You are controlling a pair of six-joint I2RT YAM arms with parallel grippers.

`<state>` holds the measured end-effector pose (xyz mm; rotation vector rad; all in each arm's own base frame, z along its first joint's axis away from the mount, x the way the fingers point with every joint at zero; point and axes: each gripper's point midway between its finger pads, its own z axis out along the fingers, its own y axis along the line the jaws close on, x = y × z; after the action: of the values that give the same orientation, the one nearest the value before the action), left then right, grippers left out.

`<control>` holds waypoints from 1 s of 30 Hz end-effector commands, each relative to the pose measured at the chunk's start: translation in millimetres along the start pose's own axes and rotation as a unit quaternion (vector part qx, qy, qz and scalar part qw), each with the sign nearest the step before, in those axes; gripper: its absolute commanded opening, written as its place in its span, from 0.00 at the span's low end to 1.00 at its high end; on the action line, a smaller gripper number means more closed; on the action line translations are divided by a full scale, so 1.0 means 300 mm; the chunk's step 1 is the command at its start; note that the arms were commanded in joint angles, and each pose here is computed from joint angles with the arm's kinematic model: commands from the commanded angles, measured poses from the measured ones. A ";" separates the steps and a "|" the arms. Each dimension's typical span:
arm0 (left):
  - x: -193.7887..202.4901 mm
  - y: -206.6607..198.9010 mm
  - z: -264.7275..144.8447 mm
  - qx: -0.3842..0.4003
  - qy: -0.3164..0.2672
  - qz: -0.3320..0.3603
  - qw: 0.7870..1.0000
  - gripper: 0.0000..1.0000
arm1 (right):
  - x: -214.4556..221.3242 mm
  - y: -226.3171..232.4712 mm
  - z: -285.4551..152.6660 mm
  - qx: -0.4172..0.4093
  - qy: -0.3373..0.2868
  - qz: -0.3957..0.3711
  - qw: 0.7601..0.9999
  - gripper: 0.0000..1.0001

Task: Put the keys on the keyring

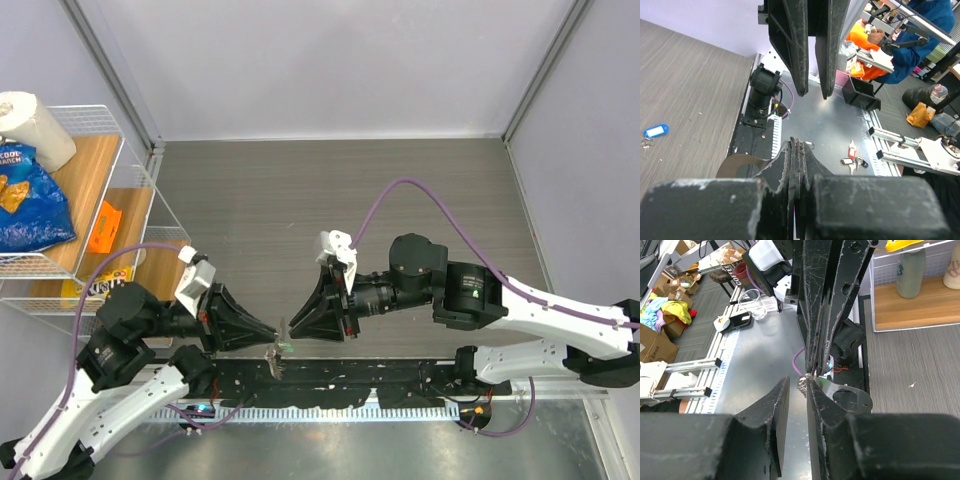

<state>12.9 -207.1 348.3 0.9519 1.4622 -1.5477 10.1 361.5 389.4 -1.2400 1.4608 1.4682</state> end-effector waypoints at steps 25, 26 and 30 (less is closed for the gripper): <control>-0.125 -0.021 -0.006 -0.003 -0.095 0.039 0.995 0.00 | 0.004 -0.030 0.073 0.004 -0.012 0.020 1.000 0.22; -0.127 -0.020 -0.007 -0.004 -0.098 0.040 0.994 0.00 | 0.005 -0.032 0.073 0.006 -0.013 0.021 1.000 0.22; -0.136 -0.022 -0.006 -0.003 -0.104 0.039 0.994 0.00 | 0.007 -0.034 0.081 0.004 -0.015 0.023 1.000 0.21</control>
<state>23.1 -205.9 368.2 0.8360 1.3617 -1.5394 14.4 380.0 368.9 -1.2233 1.5350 1.4764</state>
